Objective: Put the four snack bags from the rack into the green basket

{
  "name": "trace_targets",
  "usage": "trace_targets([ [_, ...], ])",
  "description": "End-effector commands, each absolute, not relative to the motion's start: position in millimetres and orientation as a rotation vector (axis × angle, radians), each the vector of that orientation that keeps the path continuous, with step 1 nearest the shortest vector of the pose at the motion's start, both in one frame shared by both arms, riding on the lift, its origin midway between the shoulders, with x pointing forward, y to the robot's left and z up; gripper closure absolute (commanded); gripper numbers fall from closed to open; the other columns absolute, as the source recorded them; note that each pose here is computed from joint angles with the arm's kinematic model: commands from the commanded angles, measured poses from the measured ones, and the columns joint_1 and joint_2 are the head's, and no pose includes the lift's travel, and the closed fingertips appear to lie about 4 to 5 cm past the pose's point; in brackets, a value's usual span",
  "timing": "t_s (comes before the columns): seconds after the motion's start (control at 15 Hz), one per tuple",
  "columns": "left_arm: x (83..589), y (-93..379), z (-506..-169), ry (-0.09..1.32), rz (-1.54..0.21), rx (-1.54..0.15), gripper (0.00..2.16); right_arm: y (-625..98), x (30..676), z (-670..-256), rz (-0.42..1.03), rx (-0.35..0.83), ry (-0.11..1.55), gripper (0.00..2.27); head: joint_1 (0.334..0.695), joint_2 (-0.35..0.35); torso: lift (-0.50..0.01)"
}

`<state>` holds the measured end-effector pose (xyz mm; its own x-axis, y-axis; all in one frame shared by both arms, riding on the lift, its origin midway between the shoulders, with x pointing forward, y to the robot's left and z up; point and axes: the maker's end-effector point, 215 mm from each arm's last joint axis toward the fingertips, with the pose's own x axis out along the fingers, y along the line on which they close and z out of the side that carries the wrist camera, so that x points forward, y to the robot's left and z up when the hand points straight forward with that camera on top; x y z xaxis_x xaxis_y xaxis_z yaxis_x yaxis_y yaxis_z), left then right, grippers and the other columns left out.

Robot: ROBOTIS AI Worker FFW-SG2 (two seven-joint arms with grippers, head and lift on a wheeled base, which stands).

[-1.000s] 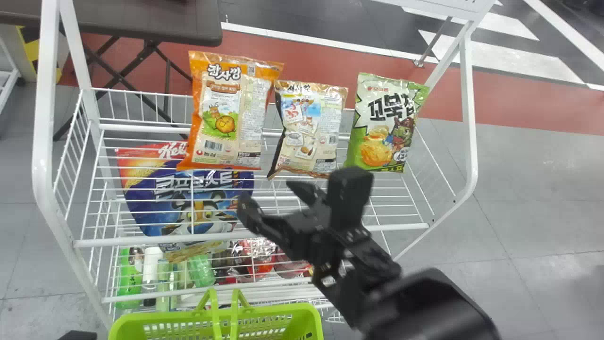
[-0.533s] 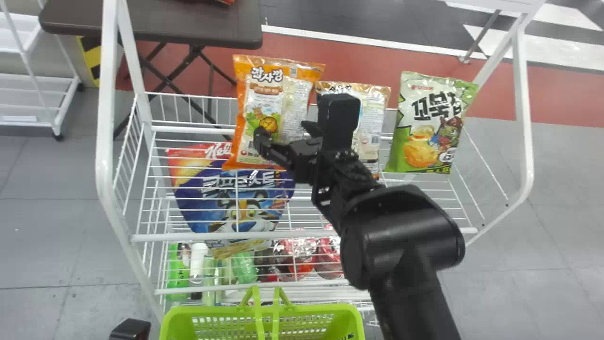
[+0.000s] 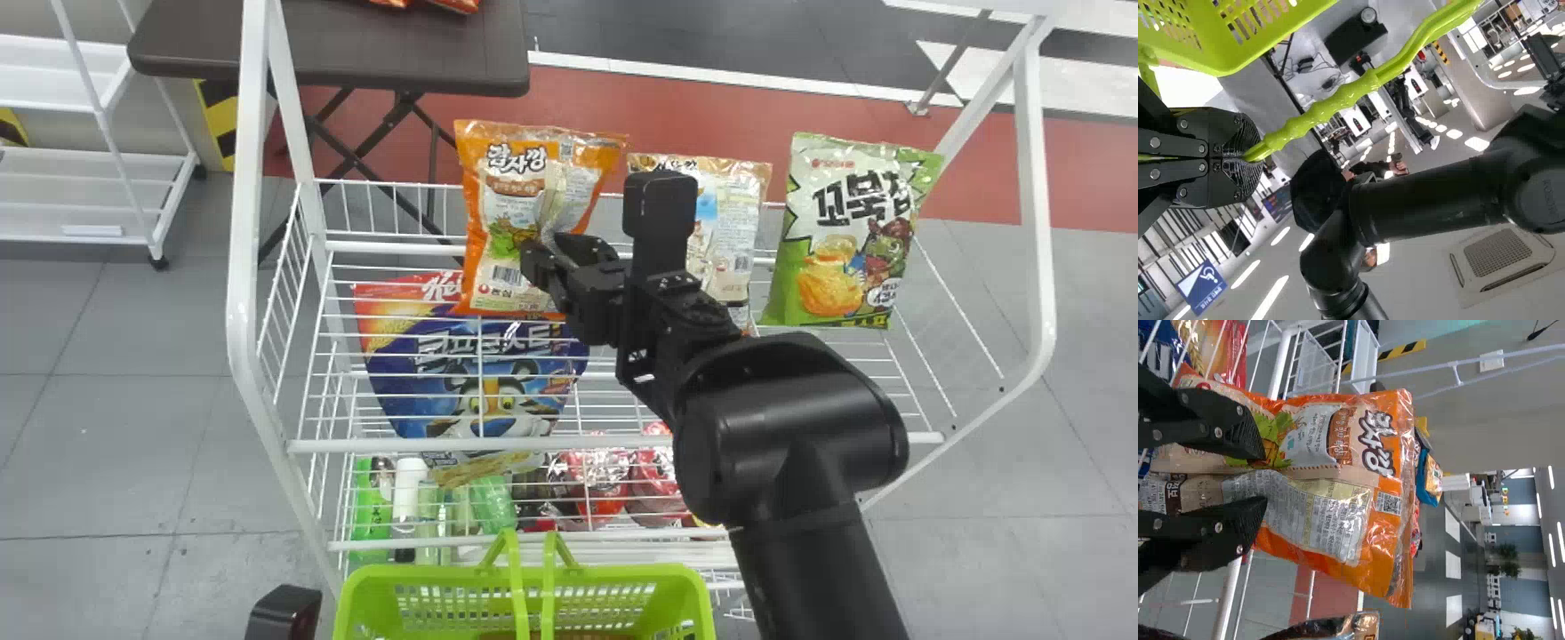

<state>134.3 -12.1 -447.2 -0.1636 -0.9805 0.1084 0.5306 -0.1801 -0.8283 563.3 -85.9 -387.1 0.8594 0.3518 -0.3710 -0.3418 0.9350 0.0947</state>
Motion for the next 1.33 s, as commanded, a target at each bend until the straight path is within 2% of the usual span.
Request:
trace_targets([
  [0.0,135,-12,-447,0.779,-1.632,-0.811,2.13,-81,541,-363,0.397,0.044,0.368,2.01,0.695,-0.166,-0.006],
  [0.2,135,-12,-449,0.781,-1.628,-0.812,2.13,-89,510,-348,0.429,0.037,0.378,2.01,0.695,-0.163,-0.006],
  [0.33,135,-13,-449,0.784,-1.625,-0.811,2.13,-105,486,-344,0.463,0.109,0.41,2.01,0.695,-0.174,-0.006],
  [0.47,136,-12,-449,0.795,-1.619,-0.815,2.13,-126,448,-345,0.477,0.117,0.465,2.01,0.695,-0.204,-0.006],
  [0.6,138,-9,-452,0.811,-1.597,-0.815,2.13,-153,405,-343,0.504,0.131,0.532,2.01,0.695,-0.245,-0.006],
  [0.8,142,-3,-455,0.838,-1.564,-0.826,2.13,-193,321,-355,0.507,0.158,0.739,2.01,0.695,-0.35,-0.006],
  [1.07,146,-7,-449,0.814,-1.555,-0.829,2.13,-228,246,-365,0.469,0.307,0.92,2.01,0.695,-0.35,-0.006],
  [1.2,145,-10,-446,0.813,-1.564,-0.826,2.13,-232,233,-363,0.439,0.451,0.894,2.01,0.695,-0.35,-0.006],
  [1.27,144,-12,-444,0.811,-1.57,-0.827,2.13,-234,228,-368,0.432,0.48,0.9,2.01,0.695,-0.35,-0.006],
])
